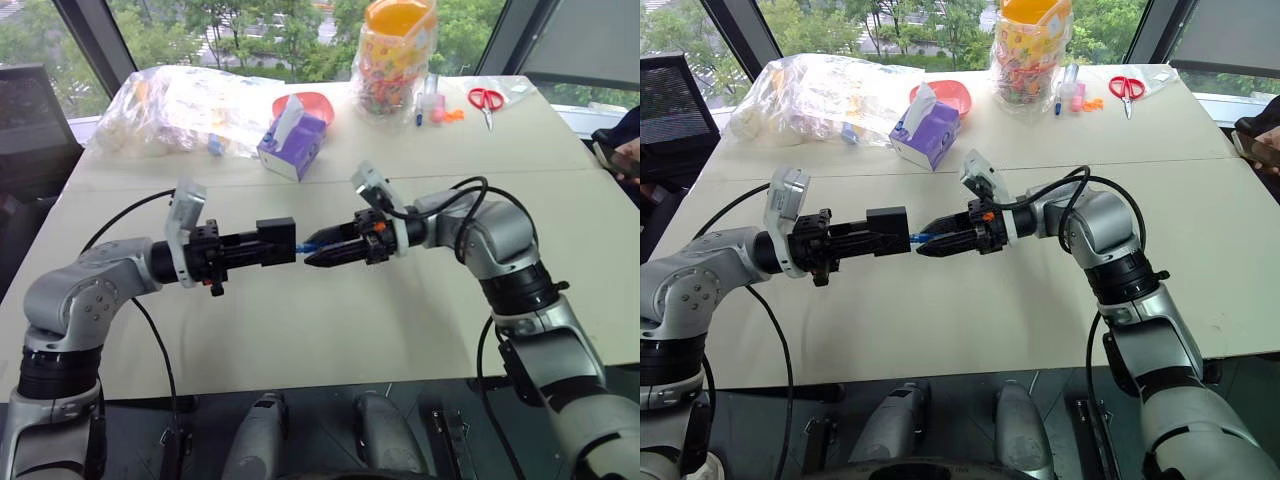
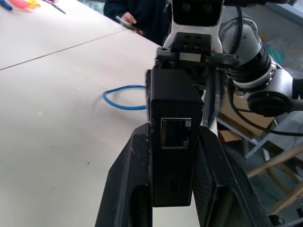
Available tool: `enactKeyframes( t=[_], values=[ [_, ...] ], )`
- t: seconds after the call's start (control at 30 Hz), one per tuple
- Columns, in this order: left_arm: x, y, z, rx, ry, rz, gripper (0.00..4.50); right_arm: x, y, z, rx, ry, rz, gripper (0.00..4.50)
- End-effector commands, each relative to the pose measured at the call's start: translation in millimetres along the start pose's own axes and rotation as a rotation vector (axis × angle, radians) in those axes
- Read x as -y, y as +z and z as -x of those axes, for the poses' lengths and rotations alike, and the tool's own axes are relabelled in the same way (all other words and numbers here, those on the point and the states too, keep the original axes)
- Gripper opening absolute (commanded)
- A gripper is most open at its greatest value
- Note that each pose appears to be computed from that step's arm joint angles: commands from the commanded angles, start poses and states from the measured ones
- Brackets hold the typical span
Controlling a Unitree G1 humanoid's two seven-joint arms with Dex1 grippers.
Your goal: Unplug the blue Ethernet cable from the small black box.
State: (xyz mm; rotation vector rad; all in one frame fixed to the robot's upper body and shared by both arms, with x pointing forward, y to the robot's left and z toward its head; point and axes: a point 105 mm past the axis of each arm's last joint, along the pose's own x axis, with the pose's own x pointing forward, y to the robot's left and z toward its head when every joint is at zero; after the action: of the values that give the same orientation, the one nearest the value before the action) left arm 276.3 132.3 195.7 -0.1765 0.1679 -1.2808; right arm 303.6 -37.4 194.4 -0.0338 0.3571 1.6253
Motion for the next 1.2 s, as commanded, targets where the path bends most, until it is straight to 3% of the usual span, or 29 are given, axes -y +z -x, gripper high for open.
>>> enactKeyframes(
  t=[0.03,0.43,0.5,0.6,0.97,1.2],
  values=[
    [7,13,2,0.025,-0.020,-0.057,0.49,-9,19,-1,0.043,0.049,0.027,1.81],
    [7,17,-1,0.051,-0.018,-0.075,0.49,-11,19,-7,0.017,0.069,0.047,1.81],
    [7,17,-2,0.053,-0.018,-0.078,0.49,-11,19,-7,0.018,0.067,0.046,1.28],
    [7,17,-3,0.055,-0.020,-0.081,0.49,-11,18,-7,0.017,0.067,0.046,0.05],
    [9,21,0,0.054,-0.028,-0.088,0.49,-9,6,-5,-0.037,0.048,0.064,0.05],
    [15,10,10,-0.036,-0.027,-0.110,0.49,38,-24,26,-0.148,-0.159,0.127,0.05]
  ],
)
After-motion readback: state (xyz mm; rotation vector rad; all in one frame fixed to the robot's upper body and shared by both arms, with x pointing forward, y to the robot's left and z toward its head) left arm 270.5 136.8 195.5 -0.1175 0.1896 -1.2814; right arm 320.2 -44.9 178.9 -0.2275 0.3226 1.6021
